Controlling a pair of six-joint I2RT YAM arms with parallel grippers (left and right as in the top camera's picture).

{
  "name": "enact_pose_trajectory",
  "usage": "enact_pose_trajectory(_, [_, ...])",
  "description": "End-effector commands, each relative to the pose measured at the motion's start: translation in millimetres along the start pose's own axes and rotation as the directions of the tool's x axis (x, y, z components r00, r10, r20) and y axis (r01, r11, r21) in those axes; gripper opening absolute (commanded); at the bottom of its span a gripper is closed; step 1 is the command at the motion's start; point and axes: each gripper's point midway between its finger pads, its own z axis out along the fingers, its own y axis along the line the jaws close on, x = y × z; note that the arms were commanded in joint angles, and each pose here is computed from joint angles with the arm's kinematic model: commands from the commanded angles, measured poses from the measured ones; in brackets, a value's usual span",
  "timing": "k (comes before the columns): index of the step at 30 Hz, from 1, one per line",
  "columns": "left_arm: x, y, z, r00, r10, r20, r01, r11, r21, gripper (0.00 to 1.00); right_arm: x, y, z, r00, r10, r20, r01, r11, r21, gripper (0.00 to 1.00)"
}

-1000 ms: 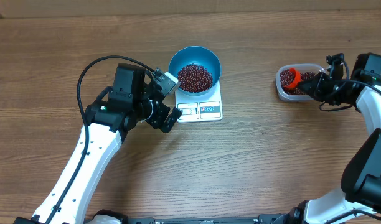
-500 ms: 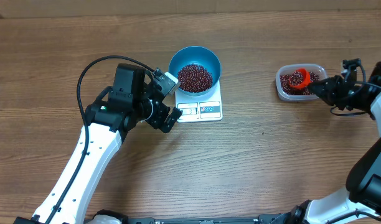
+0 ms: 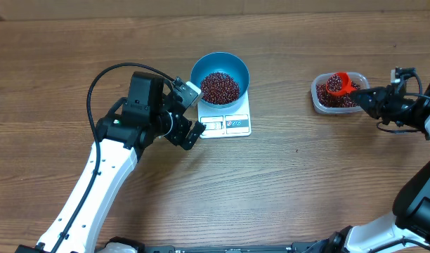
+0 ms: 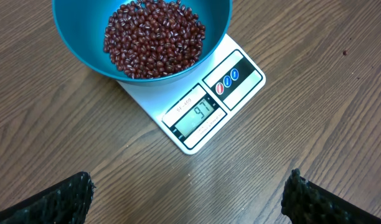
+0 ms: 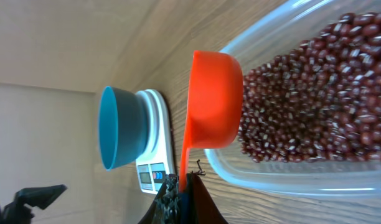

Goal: Scoop item into bowl and weigh 150g on scale
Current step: 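Lift the filled red scoop and carry it left over the teal bowl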

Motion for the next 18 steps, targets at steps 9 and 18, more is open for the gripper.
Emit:
enact_pose_trajectory(9, [-3,-6,-4,0.999,0.029,0.018,-0.029,0.999,0.017,1.00,4,54,7,0.999,-0.036,-0.030,0.027,0.967,-0.255,0.04])
enact_pose_trajectory(18, [-3,-6,-4,0.999,0.029,0.018,-0.029,0.999,0.016,1.00,20,95,39,0.984,-0.137,-0.113,0.094,0.943,-0.320,0.04])
